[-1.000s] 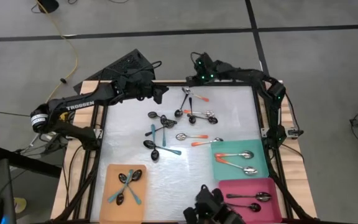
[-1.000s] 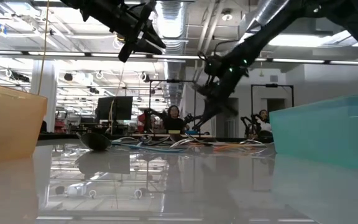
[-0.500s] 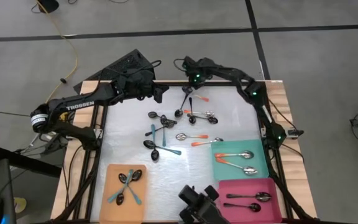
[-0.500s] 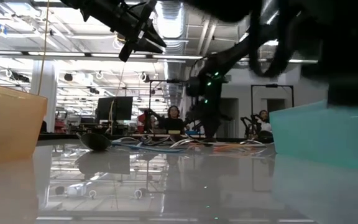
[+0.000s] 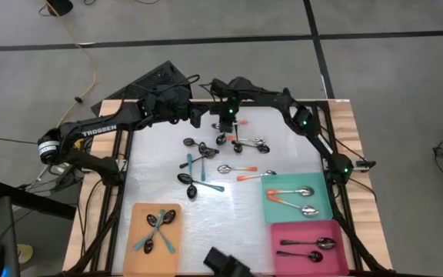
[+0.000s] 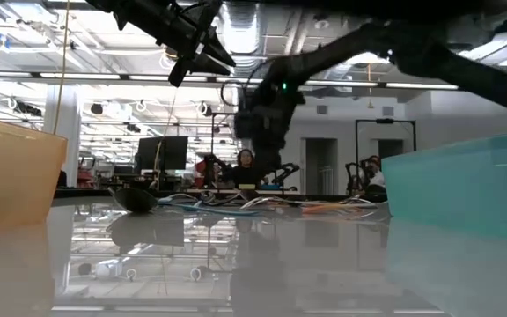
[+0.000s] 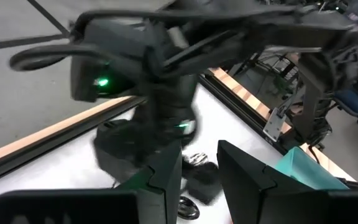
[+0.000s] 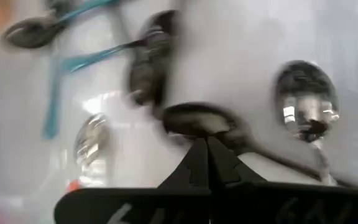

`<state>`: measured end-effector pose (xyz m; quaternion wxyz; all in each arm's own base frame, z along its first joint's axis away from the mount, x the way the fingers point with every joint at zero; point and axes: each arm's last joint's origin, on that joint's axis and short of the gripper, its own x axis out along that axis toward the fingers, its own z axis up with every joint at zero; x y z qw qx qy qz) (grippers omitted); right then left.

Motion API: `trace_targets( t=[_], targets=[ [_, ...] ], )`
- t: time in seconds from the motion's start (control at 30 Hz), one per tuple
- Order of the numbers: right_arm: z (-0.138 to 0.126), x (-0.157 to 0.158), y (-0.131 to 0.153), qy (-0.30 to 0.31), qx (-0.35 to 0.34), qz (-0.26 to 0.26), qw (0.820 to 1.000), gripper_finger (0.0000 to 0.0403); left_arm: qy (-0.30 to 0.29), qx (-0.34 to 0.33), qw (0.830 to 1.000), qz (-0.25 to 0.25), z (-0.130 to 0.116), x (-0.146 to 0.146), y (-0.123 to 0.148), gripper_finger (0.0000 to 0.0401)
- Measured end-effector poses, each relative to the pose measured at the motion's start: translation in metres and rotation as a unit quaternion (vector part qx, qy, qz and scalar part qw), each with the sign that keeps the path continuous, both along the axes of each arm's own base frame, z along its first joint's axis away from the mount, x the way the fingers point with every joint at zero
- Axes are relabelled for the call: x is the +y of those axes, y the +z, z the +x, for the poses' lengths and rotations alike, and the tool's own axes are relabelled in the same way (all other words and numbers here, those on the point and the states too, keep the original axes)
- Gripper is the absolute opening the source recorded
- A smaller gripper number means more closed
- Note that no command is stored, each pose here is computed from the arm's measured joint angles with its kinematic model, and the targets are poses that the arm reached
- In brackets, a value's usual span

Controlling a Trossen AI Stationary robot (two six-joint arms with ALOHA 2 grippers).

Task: Sort silverware by color (type)
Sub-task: Put the orange spoon into the blue bin

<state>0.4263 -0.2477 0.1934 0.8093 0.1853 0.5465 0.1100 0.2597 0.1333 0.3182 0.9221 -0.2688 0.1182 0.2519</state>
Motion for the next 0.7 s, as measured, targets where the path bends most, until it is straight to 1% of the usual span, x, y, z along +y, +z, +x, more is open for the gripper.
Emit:
trace_targets(
  t=[0.03,0.07,0.17,0.23,0.3,0.4,0.47,0.57,0.7],
  targets=[
    [0.002,0.007,0.007,0.014,-0.007,-0.007,1.000,0.0000,-0.001,0.000,1.000,0.000,0.000,0.000,0.000,0.0088],
    [0.003,0.012,0.016,0.018,-0.012,-0.025,0.999,0.0000,-0.003,-0.001,1.000,-0.001,0.000,0.000,0.000,0.0088],
    [0.004,0.025,0.035,0.017,0.008,-0.099,0.995,0.0003,-0.004,-0.001,1.000,-0.001,0.000,0.000,0.000,0.0088],
    [0.003,0.027,0.043,0.014,0.020,-0.141,0.990,0.0009,-0.011,-0.004,1.000,-0.007,0.000,-0.001,0.000,0.0088],
    [-0.001,0.024,0.051,0.012,0.023,-0.166,0.986,0.0017,-0.033,-0.008,0.999,-0.017,0.001,-0.002,0.000,0.0089],
    [-0.007,0.018,0.061,0.013,0.011,-0.184,0.983,0.0035,-0.079,-0.014,0.996,-0.032,0.002,-0.005,0.000,0.0089],
    [-0.009,0.015,0.061,0.022,0.010,-0.189,0.982,0.0054,-0.105,-0.013,0.993,-0.043,0.003,-0.008,-0.001,0.0089],
    [-0.004,0.016,0.050,0.042,0.020,-0.197,0.979,0.0088,-0.119,0.003,0.992,-0.047,0.004,-0.014,-0.004,0.0089],
    [0.005,0.023,0.037,0.063,0.027,-0.206,0.976,0.0151,-0.122,0.026,0.991,-0.044,0.005,-0.020,-0.008,0.0089]
  ],
)
